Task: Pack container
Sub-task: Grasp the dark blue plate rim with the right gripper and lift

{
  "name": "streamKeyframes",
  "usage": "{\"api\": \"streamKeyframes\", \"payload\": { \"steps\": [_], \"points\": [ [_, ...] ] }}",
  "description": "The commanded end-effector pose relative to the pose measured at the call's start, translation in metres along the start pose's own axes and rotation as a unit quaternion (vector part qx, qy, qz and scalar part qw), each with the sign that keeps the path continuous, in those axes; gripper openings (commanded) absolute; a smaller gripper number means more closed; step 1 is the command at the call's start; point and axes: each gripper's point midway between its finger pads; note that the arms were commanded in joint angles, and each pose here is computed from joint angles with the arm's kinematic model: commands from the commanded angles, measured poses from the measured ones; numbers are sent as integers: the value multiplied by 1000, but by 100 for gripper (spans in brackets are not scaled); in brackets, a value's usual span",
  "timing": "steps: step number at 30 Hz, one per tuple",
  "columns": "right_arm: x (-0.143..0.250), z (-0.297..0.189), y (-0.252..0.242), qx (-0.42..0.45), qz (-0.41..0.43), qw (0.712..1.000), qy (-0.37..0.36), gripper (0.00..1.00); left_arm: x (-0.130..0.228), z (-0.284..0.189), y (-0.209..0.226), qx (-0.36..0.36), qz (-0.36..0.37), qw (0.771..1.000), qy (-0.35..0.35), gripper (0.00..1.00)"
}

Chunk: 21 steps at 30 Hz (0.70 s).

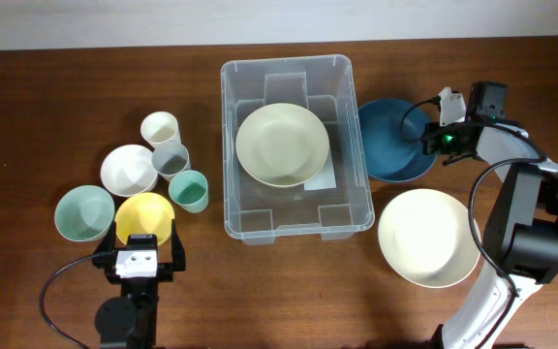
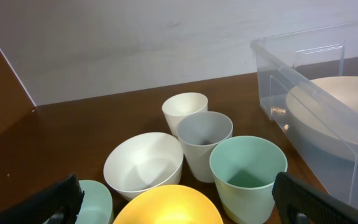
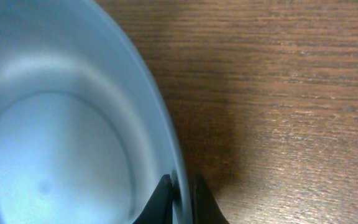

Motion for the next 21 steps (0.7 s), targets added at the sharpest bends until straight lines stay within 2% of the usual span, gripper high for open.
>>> {"api": "streamKeyframes", "payload": {
  "steps": [1, 5, 12, 17, 21],
  "points": [
    [7, -1, -13, 22, 23, 999, 12, 4, 2, 0, -3, 7, 6, 1000, -1, 100],
    [-10, -28, -32, 43, 56, 997, -19, 4, 2, 0, -3, 7, 6, 1000, -1, 100],
    [-50, -117, -56, 86, 65, 990, -89, 4, 2, 0, -3, 7, 6, 1000, -1, 100],
    [-76, -167, -36, 100, 40, 985, -136, 4, 2, 0, -3, 8, 6, 1000, -1, 100],
    [-99, -200, 6, 91, -1, 981, -170, 4, 2, 0, -3, 7, 6, 1000, -1, 100]
  ]
}}
Point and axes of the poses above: each gripper's point midway between its finger pads, its own z axis out along the fingers, its own y axis along the line the jaws close on, x = y × z, and after that the axes turned 10 degrees about -z, right-handed
